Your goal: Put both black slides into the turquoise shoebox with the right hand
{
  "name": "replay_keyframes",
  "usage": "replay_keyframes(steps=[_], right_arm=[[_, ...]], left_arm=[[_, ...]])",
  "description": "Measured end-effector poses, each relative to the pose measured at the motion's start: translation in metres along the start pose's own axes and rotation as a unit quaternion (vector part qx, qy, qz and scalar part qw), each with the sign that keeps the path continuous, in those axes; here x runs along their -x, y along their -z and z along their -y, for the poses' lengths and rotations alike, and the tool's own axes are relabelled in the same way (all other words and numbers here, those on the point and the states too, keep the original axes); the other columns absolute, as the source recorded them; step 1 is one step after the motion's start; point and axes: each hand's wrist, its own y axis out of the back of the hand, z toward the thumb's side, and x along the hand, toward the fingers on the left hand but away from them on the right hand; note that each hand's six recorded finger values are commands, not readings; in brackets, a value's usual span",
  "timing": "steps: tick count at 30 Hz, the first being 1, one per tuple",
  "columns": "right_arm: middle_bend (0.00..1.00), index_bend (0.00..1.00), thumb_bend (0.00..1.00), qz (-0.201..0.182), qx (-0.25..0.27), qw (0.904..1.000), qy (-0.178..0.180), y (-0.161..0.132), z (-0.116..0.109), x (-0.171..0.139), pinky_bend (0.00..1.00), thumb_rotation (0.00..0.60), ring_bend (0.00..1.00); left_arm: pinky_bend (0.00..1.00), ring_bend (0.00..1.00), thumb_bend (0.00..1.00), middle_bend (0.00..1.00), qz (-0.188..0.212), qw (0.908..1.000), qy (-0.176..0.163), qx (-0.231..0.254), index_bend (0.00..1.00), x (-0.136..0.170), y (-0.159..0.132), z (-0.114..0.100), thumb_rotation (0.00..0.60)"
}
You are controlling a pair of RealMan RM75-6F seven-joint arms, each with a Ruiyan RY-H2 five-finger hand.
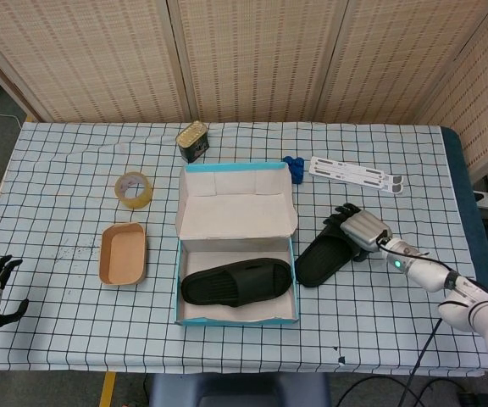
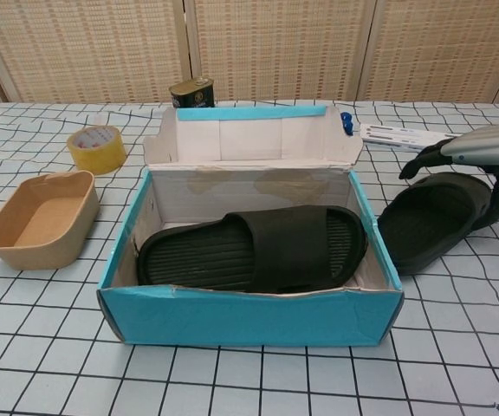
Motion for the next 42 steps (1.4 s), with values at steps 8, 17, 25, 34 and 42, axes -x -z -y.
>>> replay_keyframes(steps=[8,17,25,34,42], right_arm=[[0.23,0.26,0.04,0.015,-0.002,0.9997,-0.017,0.005,0.01,0.002,0.01,0.6,0.01],[0.53,0.62,0.06,0.007,-0.007,0.9995,0.029,-0.002,-0.003,-0.006,0.22,0.6,0.29],[0.6,0.7,0.07,0.024,-0.035,0.9975,0.056,-0.011,-0.012,-0.029,0.27,0.6,0.36],[0.62,0.71,0.07,0.086,-0.111,0.9862,0.088,-0.027,-0.031,-0.059,0.3,0.6,0.38],[0.62,0.71,0.07,0.208,-0.207,0.9403,0.173,-0.058,-0.073,-0.092,0.3,0.6,0.38]], left_arm=[[0.31,0.09,0.36,0.04,-0.001,1.0,0.002,0.001,0.13,-0.001,0.001,0.0,0.6],[0.31,0.09,0.36,0.04,-0.002,1.0,0.003,0.002,0.13,-0.001,0.001,0.0,0.6],[0.31,0.09,0.36,0.04,-0.004,1.0,0.001,0.006,0.13,0.001,0.002,-0.002,0.6],[0.31,0.09,0.36,0.04,-0.004,0.9999,-0.001,0.01,0.13,0.005,0.002,-0.004,0.6],[0.31,0.09,0.36,0.04,-0.003,0.9998,-0.016,0.016,0.13,0.011,0.002,-0.01,0.6]])
